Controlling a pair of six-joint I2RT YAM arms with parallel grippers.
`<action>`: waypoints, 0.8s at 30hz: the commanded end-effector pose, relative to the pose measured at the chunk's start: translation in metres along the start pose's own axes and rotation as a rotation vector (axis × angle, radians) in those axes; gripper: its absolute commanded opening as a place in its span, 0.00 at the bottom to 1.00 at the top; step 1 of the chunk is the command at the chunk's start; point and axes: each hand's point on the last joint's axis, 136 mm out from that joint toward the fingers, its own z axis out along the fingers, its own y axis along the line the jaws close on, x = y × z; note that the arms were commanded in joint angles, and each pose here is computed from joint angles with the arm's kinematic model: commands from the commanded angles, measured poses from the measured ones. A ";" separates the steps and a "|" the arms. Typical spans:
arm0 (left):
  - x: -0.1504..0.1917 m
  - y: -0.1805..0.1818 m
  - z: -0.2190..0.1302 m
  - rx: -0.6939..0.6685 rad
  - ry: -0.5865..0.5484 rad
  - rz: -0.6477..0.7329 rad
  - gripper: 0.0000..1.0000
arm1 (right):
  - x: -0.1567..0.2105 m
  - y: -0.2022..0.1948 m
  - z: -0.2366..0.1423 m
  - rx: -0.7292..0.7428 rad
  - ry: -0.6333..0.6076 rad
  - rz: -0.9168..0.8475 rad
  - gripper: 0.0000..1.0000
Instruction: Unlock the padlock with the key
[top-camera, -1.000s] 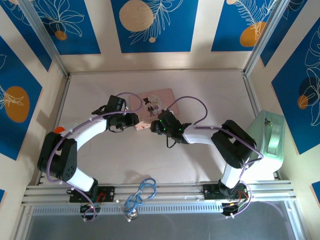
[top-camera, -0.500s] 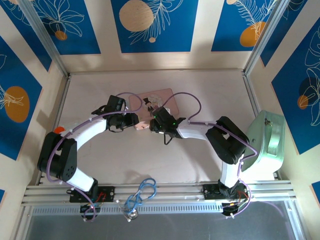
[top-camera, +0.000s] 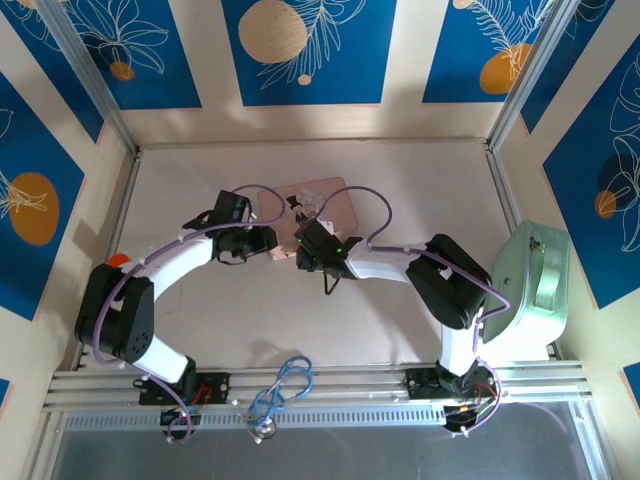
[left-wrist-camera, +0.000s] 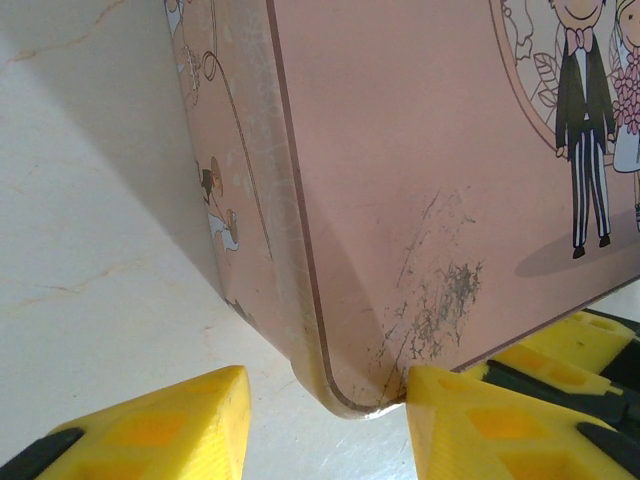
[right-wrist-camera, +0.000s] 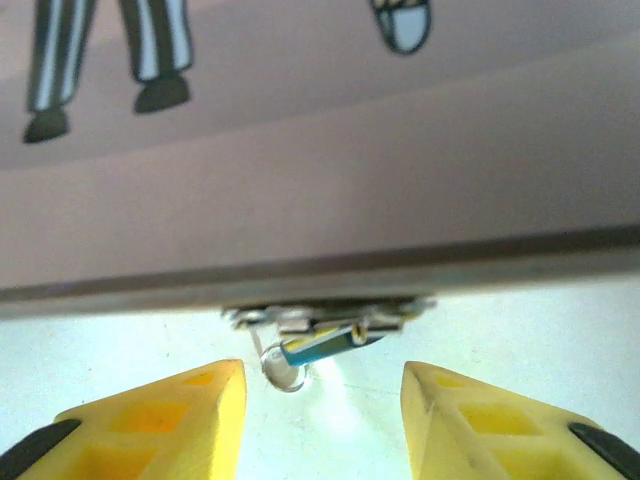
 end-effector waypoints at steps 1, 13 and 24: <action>0.004 0.013 0.002 -0.034 0.017 -0.004 0.44 | -0.006 -0.008 -0.008 0.029 -0.020 -0.008 0.46; 0.004 0.011 0.002 -0.027 0.023 -0.006 0.43 | -0.009 -0.011 0.005 0.072 0.003 -0.024 0.45; 0.004 0.010 0.002 -0.027 0.029 0.001 0.42 | -0.010 -0.009 0.002 0.082 -0.005 -0.045 0.44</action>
